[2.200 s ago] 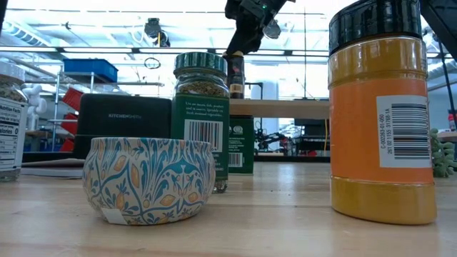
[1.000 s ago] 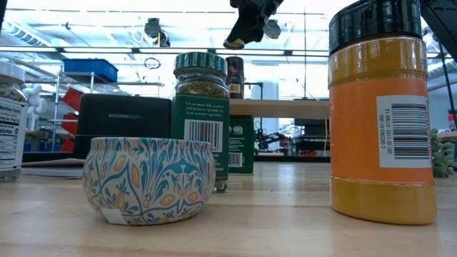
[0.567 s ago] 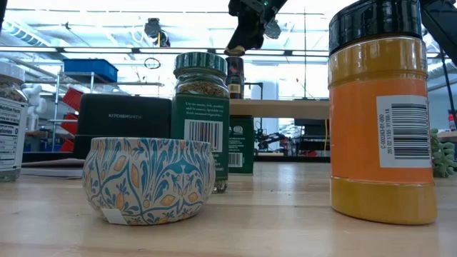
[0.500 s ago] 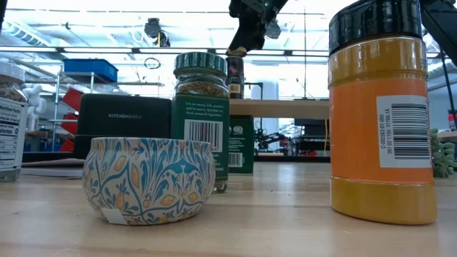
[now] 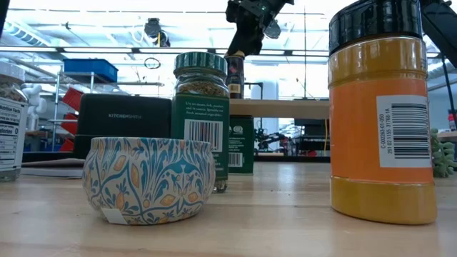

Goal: Shelf spices
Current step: Put the yellow cap into the seasoning bottle

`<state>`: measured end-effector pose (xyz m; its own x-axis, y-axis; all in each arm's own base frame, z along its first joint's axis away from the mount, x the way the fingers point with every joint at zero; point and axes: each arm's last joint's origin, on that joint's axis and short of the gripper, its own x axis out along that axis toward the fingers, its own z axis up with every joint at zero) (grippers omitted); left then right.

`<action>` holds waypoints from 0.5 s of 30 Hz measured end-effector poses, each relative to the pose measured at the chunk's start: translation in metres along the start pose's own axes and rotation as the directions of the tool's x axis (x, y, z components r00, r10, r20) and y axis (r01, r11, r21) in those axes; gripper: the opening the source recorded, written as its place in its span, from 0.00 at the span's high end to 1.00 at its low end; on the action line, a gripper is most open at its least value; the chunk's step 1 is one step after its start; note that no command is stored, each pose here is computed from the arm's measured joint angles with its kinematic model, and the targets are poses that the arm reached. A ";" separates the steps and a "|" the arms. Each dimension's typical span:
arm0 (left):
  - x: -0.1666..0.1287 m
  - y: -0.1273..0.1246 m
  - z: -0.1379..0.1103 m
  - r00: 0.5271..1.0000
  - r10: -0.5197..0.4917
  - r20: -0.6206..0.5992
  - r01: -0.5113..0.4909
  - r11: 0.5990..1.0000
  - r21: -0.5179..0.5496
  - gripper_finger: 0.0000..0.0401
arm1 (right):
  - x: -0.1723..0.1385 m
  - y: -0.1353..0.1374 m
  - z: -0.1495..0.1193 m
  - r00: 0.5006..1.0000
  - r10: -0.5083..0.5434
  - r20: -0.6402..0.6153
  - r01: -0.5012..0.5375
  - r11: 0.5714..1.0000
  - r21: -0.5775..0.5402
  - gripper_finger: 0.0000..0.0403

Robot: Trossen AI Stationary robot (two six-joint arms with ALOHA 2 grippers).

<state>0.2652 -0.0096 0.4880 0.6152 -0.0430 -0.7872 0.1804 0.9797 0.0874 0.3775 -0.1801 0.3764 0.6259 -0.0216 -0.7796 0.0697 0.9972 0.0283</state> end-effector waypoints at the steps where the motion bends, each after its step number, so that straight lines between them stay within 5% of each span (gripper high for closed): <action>1: 0.000 0.000 0.000 1.000 -0.001 0.000 0.001 1.000 0.001 0.24 | 0.001 0.000 -0.001 1.000 0.003 -0.007 -0.003 1.000 0.001 0.49; 15: 0.000 0.000 0.000 1.000 -0.001 0.001 0.001 1.000 0.002 0.24 | 0.002 0.000 -0.001 1.000 0.007 -0.014 -0.007 1.000 -0.017 0.49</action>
<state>0.2648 -0.0100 0.4882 0.6159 -0.0441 -0.7866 0.1823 0.9793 0.0879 0.3778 -0.1801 0.3741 0.6153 -0.0140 -0.7882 0.0521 0.9984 0.0229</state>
